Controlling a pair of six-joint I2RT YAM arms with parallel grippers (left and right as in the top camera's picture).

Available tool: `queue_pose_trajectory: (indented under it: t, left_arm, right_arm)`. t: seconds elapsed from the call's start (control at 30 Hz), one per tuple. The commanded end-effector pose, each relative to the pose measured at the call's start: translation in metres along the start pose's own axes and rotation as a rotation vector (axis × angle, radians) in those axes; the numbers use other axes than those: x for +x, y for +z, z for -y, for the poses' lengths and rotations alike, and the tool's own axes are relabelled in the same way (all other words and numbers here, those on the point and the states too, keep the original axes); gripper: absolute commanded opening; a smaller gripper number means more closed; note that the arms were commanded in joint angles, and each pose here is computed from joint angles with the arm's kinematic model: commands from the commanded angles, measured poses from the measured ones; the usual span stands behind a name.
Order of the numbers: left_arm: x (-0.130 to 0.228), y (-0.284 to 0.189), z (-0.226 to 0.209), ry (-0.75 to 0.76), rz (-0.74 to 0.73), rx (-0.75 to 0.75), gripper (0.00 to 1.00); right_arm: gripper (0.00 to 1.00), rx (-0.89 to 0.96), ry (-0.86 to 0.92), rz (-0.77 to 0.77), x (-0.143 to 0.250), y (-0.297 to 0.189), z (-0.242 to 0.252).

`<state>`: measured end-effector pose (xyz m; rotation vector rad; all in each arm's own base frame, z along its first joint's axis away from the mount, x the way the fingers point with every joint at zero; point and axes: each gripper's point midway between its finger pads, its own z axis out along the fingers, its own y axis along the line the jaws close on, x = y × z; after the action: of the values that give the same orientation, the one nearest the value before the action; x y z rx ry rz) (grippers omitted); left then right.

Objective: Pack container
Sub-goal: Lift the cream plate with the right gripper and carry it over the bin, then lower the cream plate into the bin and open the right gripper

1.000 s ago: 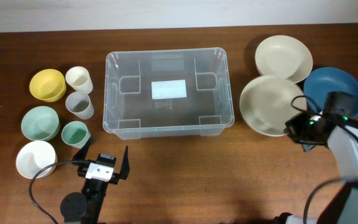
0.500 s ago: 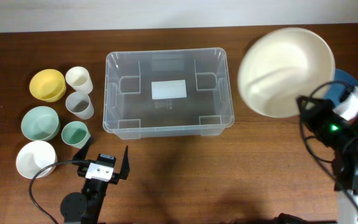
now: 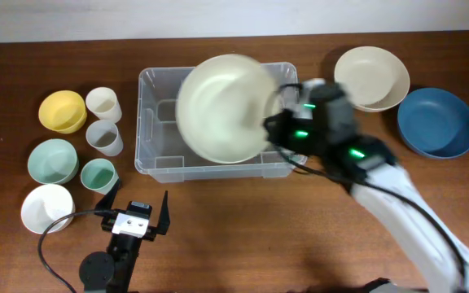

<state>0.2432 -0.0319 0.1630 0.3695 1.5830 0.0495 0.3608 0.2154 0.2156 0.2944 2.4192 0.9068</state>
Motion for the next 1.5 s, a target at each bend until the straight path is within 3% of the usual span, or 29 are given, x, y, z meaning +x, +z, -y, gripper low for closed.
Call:
queue_pose_trajectory:
  t: [0.0, 0.43, 0.9, 1.3, 1.37, 1.47]
  left_arm:
    - [0.002, 0.000, -0.001, 0.011, -0.005, -0.008, 0.99]
    - [0.002, 0.000, -0.001, 0.011, -0.005, -0.008, 1.00]
    - [0.002, 0.000, -0.001, 0.011, -0.005, -0.008, 0.99]
    - [0.002, 0.000, -0.001, 0.011, -0.005, -0.008, 0.99]
    - [0.002, 0.000, -0.001, 0.011, -0.005, -0.008, 0.99]
    - [0.002, 0.000, -0.001, 0.011, -0.005, -0.008, 0.99]
  right_arm:
    - [0.04, 0.049, -0.080, 0.024, -0.006, 0.031, -0.019]
    - [0.04, 0.115, -0.076, -0.104, 0.023, 0.116, 0.007]
    - [0.04, 0.168, -0.012, -0.156, 0.045, 0.157, 0.034]
    - [0.14, 0.153, 0.028, -0.218, 0.059, 0.165, 0.037]
    - [0.18, 0.140, 0.030, -0.230, 0.061, 0.165, 0.035]
    - [0.44, 0.111, 0.038, -0.261, 0.065, 0.164, 0.031]
